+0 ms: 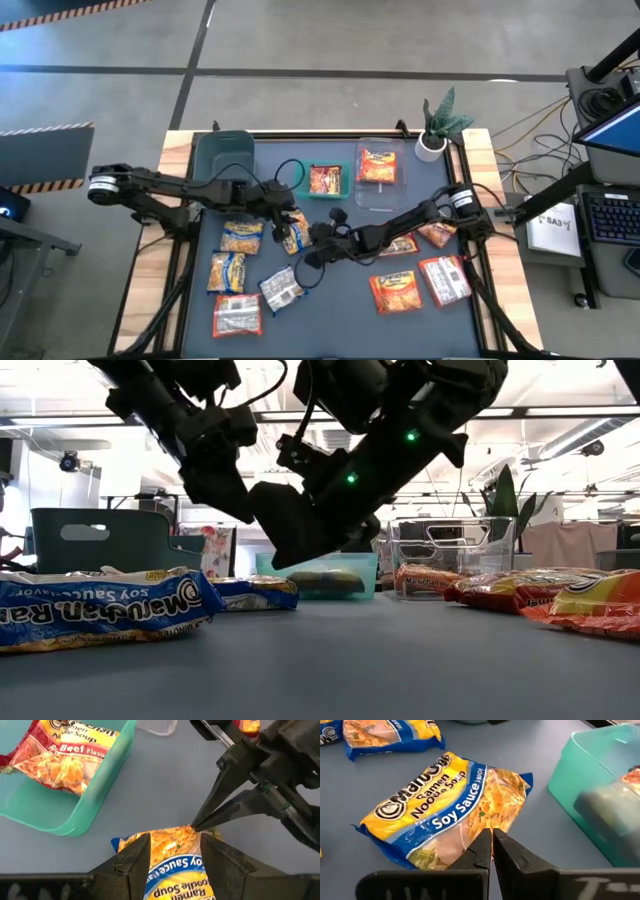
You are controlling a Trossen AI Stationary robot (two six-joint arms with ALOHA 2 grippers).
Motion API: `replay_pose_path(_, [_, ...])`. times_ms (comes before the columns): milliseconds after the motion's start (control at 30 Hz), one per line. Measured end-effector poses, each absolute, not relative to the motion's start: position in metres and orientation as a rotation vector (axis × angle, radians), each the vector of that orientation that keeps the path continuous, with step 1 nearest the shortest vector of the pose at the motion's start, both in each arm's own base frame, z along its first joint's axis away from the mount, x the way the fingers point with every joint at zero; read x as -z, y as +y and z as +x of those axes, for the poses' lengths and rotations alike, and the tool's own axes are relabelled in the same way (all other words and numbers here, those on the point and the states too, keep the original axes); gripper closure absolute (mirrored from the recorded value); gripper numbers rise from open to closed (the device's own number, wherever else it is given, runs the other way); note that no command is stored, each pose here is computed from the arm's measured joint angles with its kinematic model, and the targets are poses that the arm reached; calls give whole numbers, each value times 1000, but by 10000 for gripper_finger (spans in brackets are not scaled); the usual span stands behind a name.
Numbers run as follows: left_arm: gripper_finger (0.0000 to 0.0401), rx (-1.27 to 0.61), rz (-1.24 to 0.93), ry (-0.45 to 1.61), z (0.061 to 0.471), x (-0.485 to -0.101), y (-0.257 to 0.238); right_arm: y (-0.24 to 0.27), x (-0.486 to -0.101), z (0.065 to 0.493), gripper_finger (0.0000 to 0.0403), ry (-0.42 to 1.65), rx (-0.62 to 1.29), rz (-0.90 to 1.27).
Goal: Sort Maruchan noodles
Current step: Put the blue noodle pack into the dark blue bin
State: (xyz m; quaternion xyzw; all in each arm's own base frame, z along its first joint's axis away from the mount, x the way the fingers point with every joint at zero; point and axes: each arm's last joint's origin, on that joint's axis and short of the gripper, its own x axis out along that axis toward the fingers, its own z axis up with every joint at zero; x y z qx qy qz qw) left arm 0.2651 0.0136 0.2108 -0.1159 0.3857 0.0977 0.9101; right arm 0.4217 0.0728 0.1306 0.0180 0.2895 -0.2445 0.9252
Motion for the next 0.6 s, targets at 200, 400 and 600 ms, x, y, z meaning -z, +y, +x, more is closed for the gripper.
replay_pose_path(200, [246,-146,-221,793,265,-212,13,74,-126,418,394,679,427,58])
replay_pose_path(400, [246,-142,-217,797,264,-212,12,75,-125,415,394,724,417,65])
replay_pose_path(600, [246,-110,-136,768,271,-229,14,74,-133,406,394,855,378,59])
